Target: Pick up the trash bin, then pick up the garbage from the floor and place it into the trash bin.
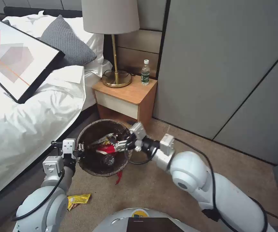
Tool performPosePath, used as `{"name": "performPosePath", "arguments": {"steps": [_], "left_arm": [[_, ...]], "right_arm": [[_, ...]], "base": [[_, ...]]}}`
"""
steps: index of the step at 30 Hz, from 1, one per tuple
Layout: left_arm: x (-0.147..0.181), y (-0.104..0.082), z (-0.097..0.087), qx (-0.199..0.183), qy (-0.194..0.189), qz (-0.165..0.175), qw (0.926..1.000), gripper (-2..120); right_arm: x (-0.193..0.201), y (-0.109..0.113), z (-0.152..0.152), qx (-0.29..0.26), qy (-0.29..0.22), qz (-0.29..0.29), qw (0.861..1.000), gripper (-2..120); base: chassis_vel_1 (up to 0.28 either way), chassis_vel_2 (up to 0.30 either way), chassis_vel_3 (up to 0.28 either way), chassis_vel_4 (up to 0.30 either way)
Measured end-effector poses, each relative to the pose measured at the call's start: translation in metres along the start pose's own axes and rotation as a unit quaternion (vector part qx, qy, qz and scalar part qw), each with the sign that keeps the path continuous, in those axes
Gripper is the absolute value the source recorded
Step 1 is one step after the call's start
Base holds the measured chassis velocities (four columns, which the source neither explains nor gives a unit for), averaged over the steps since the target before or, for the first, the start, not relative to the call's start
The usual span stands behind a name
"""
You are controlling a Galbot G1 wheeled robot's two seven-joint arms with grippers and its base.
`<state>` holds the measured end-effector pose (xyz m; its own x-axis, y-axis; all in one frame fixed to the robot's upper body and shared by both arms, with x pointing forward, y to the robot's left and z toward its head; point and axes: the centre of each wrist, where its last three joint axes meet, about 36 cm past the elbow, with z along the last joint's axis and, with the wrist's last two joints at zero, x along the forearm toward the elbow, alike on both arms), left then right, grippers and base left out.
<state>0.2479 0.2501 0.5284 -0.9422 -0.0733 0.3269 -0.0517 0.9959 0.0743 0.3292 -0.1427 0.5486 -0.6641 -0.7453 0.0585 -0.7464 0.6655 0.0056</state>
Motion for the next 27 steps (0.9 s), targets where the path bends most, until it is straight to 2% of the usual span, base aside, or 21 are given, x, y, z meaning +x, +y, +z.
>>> {"name": "performPosePath", "arguments": {"steps": [2,3,7,10,12,14,16,19,20,21,25,27], "left_arm": [[0.0,0.0,0.0,0.001,-0.002,-0.002,1.0,3],[0.0,0.0,0.0,0.001,-0.002,-0.002,1.0,3],[0.001,0.001,0.001,-0.001,-0.003,-0.005,1.0,3],[0.001,0.002,0.001,-0.002,-0.002,-0.008,1.0,3],[0.001,0.004,0.001,-0.001,-0.002,-0.013,0.9999,3],[0.001,0.004,0.001,-0.001,-0.002,-0.014,0.9999,3],[0.001,0.004,0.001,0.0,-0.002,-0.014,0.9999,3],[0.001,0.004,0.001,0.0,-0.002,-0.016,0.9999,3],[0.001,0.006,0.0,-0.002,-0.003,-0.019,0.9998,3],[0.001,0.006,0.0,-0.002,-0.003,-0.019,0.9998,3],[0.001,0.012,-0.001,-0.01,-0.004,-0.028,0.9996,3],[0.001,0.012,-0.001,-0.011,-0.003,-0.027,0.9996,3]], "right_arm": [[0.008,0.0,0.004,-0.005,-0.02,0.04,0.999,100],[0.008,0.0,0.004,-0.005,-0.02,0.04,0.999,100],[0.025,0.004,0.025,-0.028,-0.04,0.123,0.991,100],[0.032,0.005,0.034,-0.031,-0.043,0.151,0.987,100],[0.043,0.005,0.043,-0.021,-0.056,0.203,0.977,100],[0.045,0.005,0.046,-0.018,-0.06,0.217,0.974,100],[0.053,0.007,0.053,-0.004,-0.069,0.255,0.964,100],[0.058,0.007,0.057,0.005,-0.071,0.275,0.959,100],[0.066,0.007,0.064,0.015,-0.07,0.297,0.952,100],[0.066,0.007,0.064,0.015,-0.07,0.297,0.952,100],[0.096,0.001,0.081,0.034,-0.059,0.345,0.936,100],[0.1,0.0,0.083,0.037,-0.057,0.351,0.934,100]], "base": [[0.0,0.0,0.0,0.0],[0.0,0.0,0.0,0.0],[0.0,0.0,0.0,0.0],[0.0,0.0,0.0,0.0],[0.0,0.0,0.0,0.0],[0.0,0.0,0.0,0.0],[0.0,0.0,0.0,0.0],[0.0,0.0,0.0,0.0],[0.0,0.0,0.0,0.0],[0.0,0.0,0.0,0.0],[0.0,0.0,0.0,0.0],[0.0,0.0,0.0,0.0]]}}
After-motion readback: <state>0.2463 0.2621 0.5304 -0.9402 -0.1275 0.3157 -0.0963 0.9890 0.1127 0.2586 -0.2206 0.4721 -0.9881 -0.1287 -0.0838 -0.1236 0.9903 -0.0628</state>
